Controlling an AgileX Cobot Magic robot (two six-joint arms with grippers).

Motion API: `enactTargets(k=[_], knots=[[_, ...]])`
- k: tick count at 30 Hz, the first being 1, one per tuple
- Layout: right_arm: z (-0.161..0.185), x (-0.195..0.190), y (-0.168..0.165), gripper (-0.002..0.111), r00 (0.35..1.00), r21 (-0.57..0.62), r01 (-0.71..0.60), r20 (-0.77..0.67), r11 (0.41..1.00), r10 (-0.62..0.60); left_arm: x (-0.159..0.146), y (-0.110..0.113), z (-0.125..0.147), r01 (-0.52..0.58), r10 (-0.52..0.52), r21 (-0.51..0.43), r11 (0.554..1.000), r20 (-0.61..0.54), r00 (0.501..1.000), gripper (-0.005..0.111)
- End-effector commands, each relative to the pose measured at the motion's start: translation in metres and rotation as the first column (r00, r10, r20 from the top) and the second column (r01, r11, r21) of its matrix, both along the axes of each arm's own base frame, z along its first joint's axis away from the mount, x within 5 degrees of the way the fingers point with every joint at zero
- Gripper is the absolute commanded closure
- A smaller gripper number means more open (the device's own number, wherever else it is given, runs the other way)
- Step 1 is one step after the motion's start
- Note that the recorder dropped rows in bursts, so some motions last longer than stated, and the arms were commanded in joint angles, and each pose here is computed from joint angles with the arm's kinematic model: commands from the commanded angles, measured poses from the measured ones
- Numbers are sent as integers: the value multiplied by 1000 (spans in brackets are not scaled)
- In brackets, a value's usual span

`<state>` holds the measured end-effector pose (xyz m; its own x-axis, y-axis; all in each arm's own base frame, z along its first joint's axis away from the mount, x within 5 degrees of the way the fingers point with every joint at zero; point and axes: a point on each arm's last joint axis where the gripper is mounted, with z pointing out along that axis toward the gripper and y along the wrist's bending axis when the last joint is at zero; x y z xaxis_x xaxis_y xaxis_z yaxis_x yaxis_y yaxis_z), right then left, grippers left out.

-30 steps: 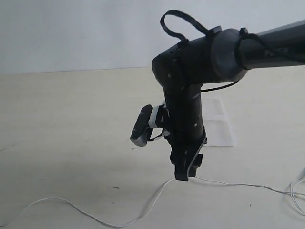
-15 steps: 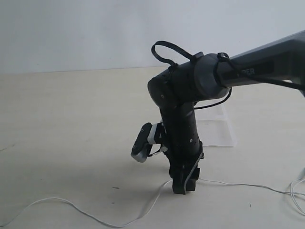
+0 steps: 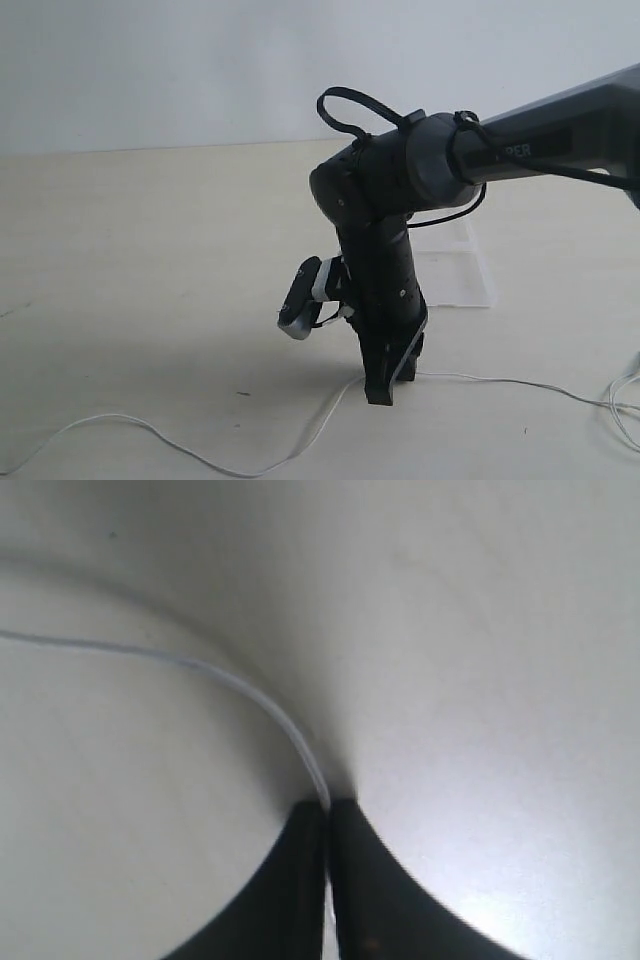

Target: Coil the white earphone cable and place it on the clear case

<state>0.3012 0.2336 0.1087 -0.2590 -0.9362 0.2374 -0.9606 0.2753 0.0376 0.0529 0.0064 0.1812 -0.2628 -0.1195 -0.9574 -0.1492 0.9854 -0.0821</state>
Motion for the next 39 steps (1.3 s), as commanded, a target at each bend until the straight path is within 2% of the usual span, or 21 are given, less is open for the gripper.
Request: enactTargets(k=[1, 19, 25, 28, 32, 35, 39], knots=[[-14, -2, 2, 108, 999, 13, 20, -29, 1000, -20, 0, 0, 0, 7, -7, -3, 1000, 14, 1000, 107], [-13, -3, 1, 108, 999, 8, 22, -38, 1000, -22, 0, 0, 0, 7, -7, -3, 1000, 14, 1000, 107], [15, -3, 2, 108, 1000, 52, 21, 15, 998, -22, 0, 0, 0, 7, -7, -3, 1000, 14, 1000, 107], [51, -4, 1, 108, 996, 113, 15, 86, 994, -25, 0, 0, 0, 7, -7, -3, 1000, 14, 1000, 107], [123, -7, -2, 108, 970, 238, 1, 236, 971, -59, 0, 0, 0, 7, -7, -3, 1000, 14, 1000, 107], [191, -14, -7, 108, 919, 373, -24, 374, 927, -127, 0, 0, 0, 7, -7, -3, 1000, 14, 1000, 107], [284, -35, -24, 108, 809, 539, -108, 536, 835, -241, 0, 0, 0, 7, -7, -3, 1000, 14, 1000, 107]])
